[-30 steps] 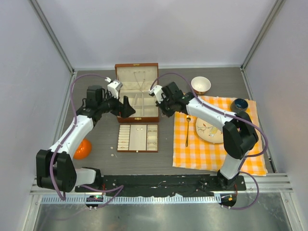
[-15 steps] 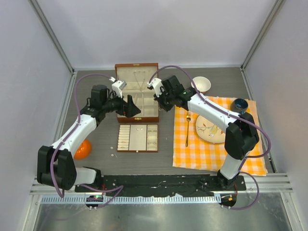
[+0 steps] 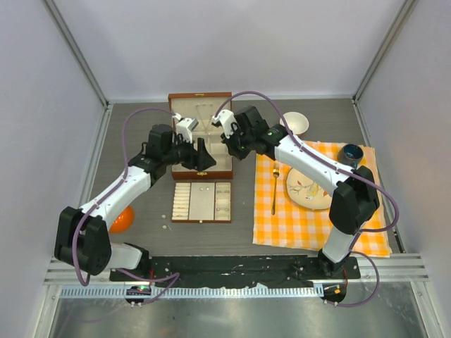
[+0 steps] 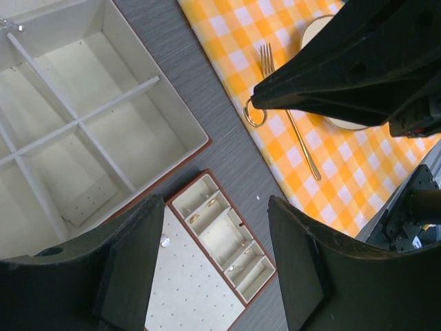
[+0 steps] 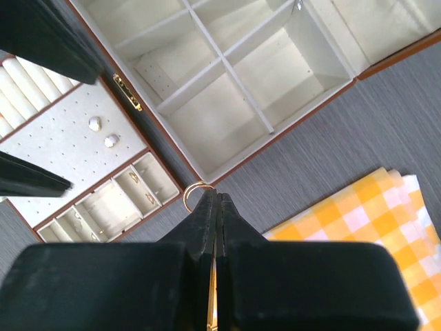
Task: Organize the mixed jewelry
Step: Pick up the jewelry from the center of the board.
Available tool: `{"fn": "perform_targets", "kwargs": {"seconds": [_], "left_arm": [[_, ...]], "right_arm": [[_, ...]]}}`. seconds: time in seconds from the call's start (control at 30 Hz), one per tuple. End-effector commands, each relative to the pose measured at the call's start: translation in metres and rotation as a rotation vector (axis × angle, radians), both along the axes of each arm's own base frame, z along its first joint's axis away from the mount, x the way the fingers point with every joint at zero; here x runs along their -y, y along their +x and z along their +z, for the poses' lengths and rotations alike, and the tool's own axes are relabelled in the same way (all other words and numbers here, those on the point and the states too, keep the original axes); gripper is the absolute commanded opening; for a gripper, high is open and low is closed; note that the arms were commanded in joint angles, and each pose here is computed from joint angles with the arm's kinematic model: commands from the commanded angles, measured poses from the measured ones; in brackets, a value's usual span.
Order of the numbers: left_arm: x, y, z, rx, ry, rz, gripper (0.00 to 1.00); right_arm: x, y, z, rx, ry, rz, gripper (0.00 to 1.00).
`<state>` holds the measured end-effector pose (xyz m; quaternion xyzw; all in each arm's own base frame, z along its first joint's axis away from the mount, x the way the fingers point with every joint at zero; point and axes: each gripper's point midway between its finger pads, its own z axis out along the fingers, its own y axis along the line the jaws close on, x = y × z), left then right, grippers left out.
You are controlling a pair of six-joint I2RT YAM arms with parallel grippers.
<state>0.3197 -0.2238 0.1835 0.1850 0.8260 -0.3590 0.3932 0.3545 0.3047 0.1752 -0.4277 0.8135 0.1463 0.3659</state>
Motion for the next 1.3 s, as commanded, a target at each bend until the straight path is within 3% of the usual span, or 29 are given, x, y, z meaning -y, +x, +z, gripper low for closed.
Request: {"fn": "perform_targets", "kwargs": {"seconds": [0.0, 0.73, 1.27], "left_arm": [[0.017, 0.018, 0.026, 0.050, -0.030, 0.042, 0.65], [0.054, 0.044, 0.037, -0.013, -0.201, 0.071, 0.49], [0.060, 0.047, 0.028, -0.049, -0.210, 0.066, 0.34]], "right_arm": [[-0.013, 0.010, 0.038, 0.074, 0.079, -0.016, 0.01], [-0.017, 0.010, 0.041, 0.066, 0.131, -0.067, 0.01], [-0.017, 0.009, 0.041, 0.068, 0.142, -0.070, 0.01]]}}
